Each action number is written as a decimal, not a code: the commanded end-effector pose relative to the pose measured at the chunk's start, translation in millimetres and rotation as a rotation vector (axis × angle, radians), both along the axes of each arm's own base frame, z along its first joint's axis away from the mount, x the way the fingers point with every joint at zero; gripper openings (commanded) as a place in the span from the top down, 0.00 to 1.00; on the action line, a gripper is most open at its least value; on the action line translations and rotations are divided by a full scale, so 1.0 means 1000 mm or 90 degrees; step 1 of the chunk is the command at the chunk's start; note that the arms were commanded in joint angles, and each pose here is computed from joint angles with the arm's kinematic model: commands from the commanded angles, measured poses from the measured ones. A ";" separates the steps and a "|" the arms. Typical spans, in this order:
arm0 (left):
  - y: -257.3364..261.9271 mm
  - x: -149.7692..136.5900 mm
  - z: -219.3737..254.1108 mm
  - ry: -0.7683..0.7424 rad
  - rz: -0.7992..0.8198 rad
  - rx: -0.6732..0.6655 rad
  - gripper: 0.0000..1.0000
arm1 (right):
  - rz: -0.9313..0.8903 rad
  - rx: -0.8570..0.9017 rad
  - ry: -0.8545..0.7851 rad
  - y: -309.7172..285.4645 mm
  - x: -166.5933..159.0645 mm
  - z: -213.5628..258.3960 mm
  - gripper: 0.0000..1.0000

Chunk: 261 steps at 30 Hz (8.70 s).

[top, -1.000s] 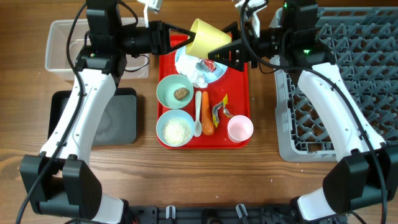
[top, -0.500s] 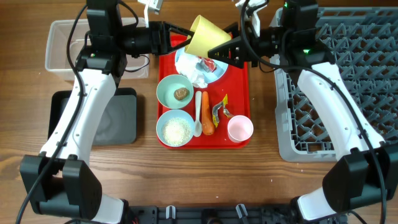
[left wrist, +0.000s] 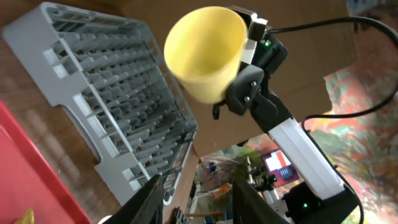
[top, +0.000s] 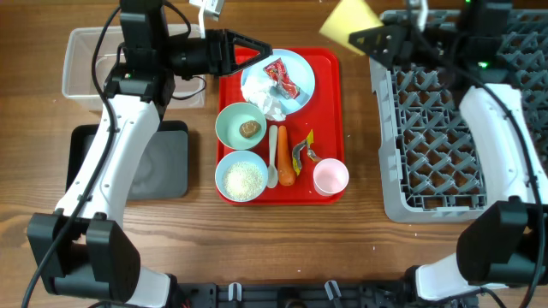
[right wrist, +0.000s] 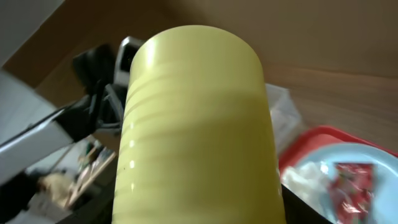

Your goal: Sort waste into correct bins and load items into the dishwasher rack

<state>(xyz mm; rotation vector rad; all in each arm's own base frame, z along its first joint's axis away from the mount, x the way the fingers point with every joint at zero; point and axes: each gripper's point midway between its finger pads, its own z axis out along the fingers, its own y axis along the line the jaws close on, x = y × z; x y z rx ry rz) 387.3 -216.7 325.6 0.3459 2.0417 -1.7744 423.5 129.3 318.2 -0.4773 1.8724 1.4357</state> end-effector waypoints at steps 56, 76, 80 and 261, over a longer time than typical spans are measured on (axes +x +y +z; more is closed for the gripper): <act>0.090 -0.010 -0.193 0.271 0.418 0.617 0.19 | -0.494 -0.486 0.933 -0.264 -0.202 -0.209 0.57; 0.089 -0.012 -0.193 0.274 0.415 0.620 0.20 | -0.483 -0.474 0.998 -0.253 -0.218 -0.211 0.66; 0.090 -0.013 -0.194 0.276 0.414 0.621 0.20 | -0.472 -0.469 1.013 -0.249 -0.222 -0.209 0.66; 0.034 0.088 -0.260 -0.052 0.231 0.704 0.51 | -0.085 -0.343 0.212 0.040 -0.035 -0.084 0.15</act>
